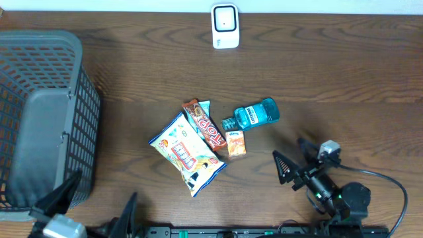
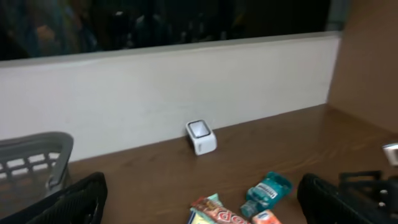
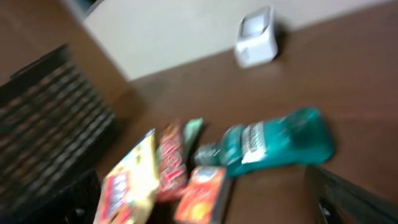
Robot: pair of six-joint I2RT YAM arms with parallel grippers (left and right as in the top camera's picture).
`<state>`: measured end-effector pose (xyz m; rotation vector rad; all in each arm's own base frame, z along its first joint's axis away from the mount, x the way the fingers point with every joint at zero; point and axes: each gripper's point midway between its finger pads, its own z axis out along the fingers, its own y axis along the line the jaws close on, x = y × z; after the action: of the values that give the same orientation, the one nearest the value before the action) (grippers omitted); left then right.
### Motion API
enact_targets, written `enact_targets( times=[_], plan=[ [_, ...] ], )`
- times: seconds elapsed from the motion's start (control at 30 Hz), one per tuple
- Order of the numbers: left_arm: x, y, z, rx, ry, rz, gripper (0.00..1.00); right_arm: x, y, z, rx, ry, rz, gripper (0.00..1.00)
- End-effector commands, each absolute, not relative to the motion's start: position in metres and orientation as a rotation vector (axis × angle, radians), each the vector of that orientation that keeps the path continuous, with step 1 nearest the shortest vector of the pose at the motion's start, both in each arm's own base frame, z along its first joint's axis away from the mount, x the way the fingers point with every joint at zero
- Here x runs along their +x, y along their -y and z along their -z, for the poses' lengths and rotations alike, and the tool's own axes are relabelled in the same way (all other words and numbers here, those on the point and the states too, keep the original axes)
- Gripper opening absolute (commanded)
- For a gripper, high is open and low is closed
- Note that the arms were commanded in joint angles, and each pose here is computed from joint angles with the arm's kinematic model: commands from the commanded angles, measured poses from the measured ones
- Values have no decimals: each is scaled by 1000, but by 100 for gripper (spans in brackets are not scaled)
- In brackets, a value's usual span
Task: Scan the item barcode
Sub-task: 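Reach the right gripper toward the Kleenex pack beside the bottle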
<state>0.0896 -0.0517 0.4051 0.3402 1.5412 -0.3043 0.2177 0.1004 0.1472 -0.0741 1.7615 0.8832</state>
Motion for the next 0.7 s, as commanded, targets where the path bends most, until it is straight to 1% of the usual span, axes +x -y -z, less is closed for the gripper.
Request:
enact_targets(
  times=[0.0, 0.17, 0.27, 0.3, 0.4, 0.53, 0.57, 0.6, 0.63, 0.67],
  plan=[
    [76, 58, -410, 381, -1495, 343, 98, 199, -128, -139, -138, -1856, -1084, 99],
    [77, 58, -400, 385, -1538, 345, 98, 206, -139, -157, -171, -1946, -1039, 99],
    [76, 58, -383, 390, -1610, 349, 98, 212, -140, -161, -170, -2102, -919, 99],
    [75, 58, -369, 394, -1667, 351, 98, 213, -142, -164, -187, -2174, -875, 99],
    [69, 56, -338, 402, -1800, 356, 98, 218, -164, -182, -293, -2233, -900, 99],
    [66, 55, -329, 404, -1838, 357, 98, 231, -175, -182, -314, -2238, -925, 99],
    [66, 55, -329, 405, -1839, 358, 98, 235, -178, -181, -320, -2232, -931, 91],
    [66, 55, -328, 405, -1842, 358, 98, 240, -178, -178, -313, -2237, -921, 77],
    [66, 55, -327, 405, -1846, 358, 98, 245, -178, -174, -292, -2252, -914, 66],
    [65, 55, -325, 405, -1853, 358, 98, 248, -177, -165, -227, -2296, -920, 68]
  ],
)
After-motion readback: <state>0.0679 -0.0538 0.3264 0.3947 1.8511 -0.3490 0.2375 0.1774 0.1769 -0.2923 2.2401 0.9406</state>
